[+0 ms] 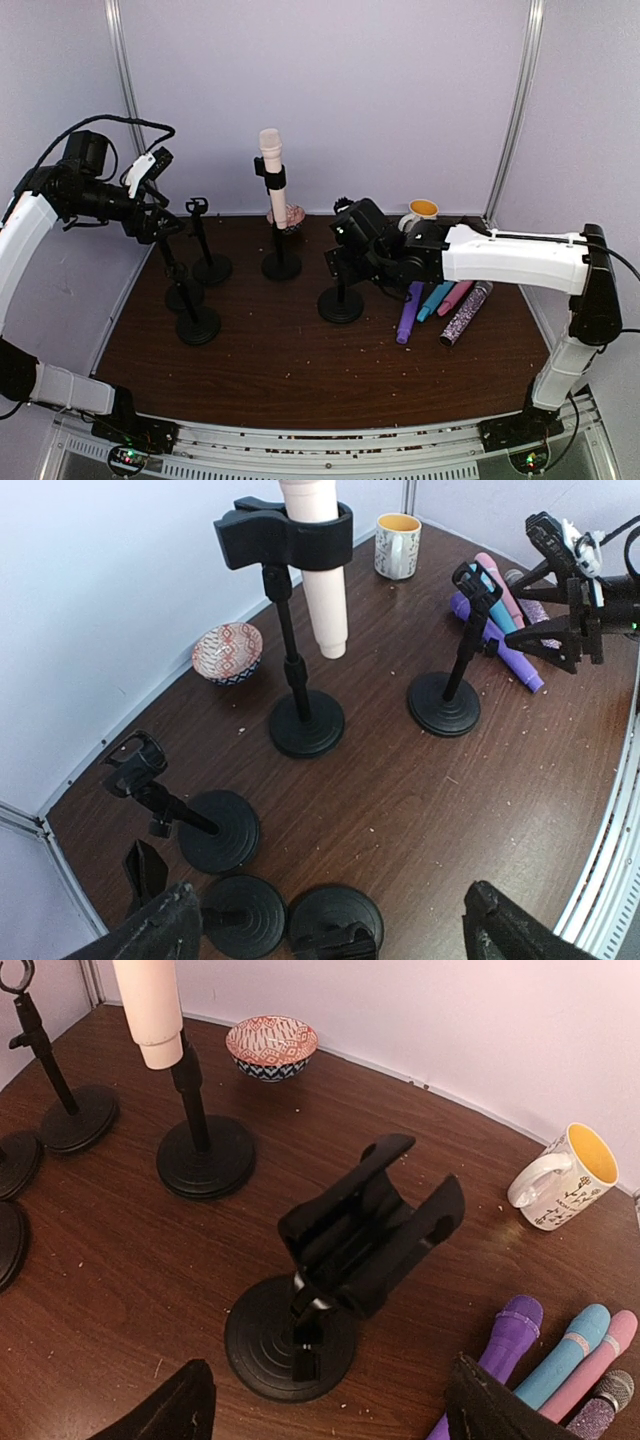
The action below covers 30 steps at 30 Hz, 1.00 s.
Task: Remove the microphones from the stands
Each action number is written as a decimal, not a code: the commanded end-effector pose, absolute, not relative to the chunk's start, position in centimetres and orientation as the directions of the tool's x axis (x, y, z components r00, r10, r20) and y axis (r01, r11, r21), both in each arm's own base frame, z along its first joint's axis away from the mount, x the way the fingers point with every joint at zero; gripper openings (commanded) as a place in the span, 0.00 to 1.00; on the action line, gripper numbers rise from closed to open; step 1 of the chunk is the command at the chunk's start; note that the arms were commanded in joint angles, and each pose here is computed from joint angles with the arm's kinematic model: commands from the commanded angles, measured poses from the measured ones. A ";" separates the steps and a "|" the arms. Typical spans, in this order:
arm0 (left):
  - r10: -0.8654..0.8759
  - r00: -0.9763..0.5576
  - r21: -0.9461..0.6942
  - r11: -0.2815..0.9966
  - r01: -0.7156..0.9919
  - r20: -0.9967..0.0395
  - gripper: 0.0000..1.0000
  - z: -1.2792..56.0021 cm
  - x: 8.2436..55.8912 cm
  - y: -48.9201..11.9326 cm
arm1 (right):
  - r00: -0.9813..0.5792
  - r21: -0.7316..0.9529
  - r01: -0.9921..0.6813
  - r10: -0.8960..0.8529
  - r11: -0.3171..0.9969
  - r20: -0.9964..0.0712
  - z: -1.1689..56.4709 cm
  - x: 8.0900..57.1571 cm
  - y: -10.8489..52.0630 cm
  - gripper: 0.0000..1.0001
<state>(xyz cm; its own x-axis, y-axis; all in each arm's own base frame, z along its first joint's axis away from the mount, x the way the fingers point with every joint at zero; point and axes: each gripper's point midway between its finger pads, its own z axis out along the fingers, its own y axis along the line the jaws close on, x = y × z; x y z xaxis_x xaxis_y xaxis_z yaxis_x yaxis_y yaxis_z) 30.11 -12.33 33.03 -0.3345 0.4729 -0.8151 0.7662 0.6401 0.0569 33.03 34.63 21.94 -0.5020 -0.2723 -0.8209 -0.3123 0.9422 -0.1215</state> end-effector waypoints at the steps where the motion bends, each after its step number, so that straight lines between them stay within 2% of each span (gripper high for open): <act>1: 0.465 -0.315 0.063 0.634 0.771 -0.828 0.93 33.3 30.1 -12.4 | -0.455 -0.148 -0.271 -0.262 0.951 -0.851 22.6 35.0 35.8 0.77; 11: 0.471 -0.307 0.077 0.635 0.769 -0.827 0.94 33.4 30.0 -12.3 | -0.462 -0.211 -0.203 -0.283 0.956 -0.841 19.5 36.9 36.1 0.59; 20: 0.468 -0.305 0.071 0.630 0.773 -0.829 0.94 33.4 30.0 -12.4 | -0.459 -0.201 -0.227 -0.286 0.953 -0.841 18.8 37.2 37.1 0.20; 26: 0.471 -0.301 0.079 0.631 0.772 -0.829 0.94 33.5 29.8 -12.3 | -0.457 -0.171 -0.258 -0.277 0.951 -0.845 18.8 37.4 38.4 0.02; 30: 0.471 -0.299 0.080 0.631 0.772 -0.830 0.94 33.5 29.7 -12.3 | -0.441 -0.134 -0.303 -0.263 0.944 -0.858 19.6 37.1 40.4 0.00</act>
<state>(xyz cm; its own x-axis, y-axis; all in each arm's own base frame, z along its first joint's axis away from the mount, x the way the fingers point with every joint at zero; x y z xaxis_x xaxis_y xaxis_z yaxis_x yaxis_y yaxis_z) 29.88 -12.33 32.83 -0.3366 0.4728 -0.8143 0.7675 0.6389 0.0537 37.20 38.41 19.13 -0.4575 -0.2515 -0.8529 -0.2534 0.9563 -0.1460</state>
